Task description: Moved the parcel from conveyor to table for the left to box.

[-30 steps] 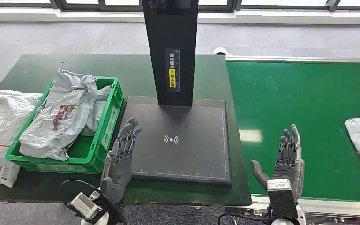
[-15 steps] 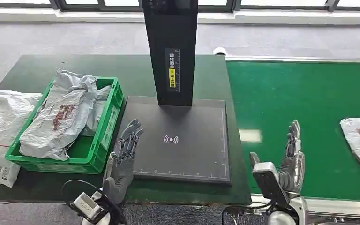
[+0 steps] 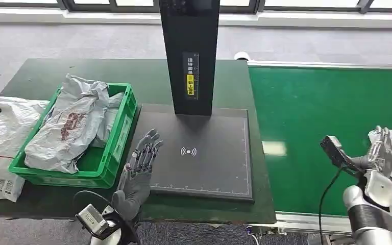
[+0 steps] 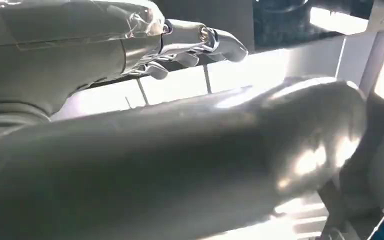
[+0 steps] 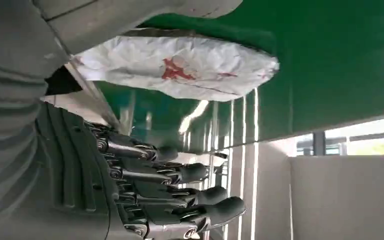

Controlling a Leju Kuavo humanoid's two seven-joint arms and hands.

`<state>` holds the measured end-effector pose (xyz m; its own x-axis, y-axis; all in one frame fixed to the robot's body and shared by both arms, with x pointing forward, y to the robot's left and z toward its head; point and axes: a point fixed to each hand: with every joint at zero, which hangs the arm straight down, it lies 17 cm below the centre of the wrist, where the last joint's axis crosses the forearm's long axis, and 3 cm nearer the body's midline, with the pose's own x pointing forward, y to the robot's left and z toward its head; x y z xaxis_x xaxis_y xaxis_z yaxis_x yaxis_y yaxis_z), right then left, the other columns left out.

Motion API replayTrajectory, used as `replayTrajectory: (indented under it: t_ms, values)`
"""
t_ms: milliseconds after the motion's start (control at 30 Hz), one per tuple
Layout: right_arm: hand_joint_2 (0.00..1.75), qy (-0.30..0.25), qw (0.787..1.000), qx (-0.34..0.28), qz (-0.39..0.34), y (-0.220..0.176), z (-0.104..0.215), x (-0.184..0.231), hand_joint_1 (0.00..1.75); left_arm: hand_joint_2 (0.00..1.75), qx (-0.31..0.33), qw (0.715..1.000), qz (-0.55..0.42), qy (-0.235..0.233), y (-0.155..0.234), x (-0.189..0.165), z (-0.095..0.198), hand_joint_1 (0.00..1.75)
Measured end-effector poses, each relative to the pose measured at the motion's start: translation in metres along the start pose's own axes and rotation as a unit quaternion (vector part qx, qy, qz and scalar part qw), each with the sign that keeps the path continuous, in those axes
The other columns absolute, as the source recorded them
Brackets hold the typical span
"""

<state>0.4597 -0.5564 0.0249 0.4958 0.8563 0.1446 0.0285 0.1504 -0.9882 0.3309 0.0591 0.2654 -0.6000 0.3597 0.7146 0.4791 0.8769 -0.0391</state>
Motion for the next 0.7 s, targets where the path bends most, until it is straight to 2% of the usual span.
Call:
replayTrajectory:
  t_ms: [267,400,533,700]
  values:
    - [1.75,0.119,0.987,0.083,0.069,0.019,0.008,-0.112,0.0,0.0,0.003,1.0,-0.004,0.006,0.003,-0.004,0.002,0.0]
    - [1.75,0.186,0.973,0.124,0.058,0.026,0.024,-0.166,0.0,0.0,-0.001,1.0,-0.004,0.006,0.003,-0.005,0.003,0.0]
    - [1.75,0.23,0.962,0.146,0.035,0.036,0.041,-0.196,0.0,0.0,0.001,1.0,-0.003,0.006,0.004,-0.005,0.003,0.0]
    - [1.75,0.247,0.956,0.157,0.027,0.045,0.053,-0.209,0.0,0.0,0.0,1.0,-0.003,0.007,0.004,-0.005,0.003,0.0]
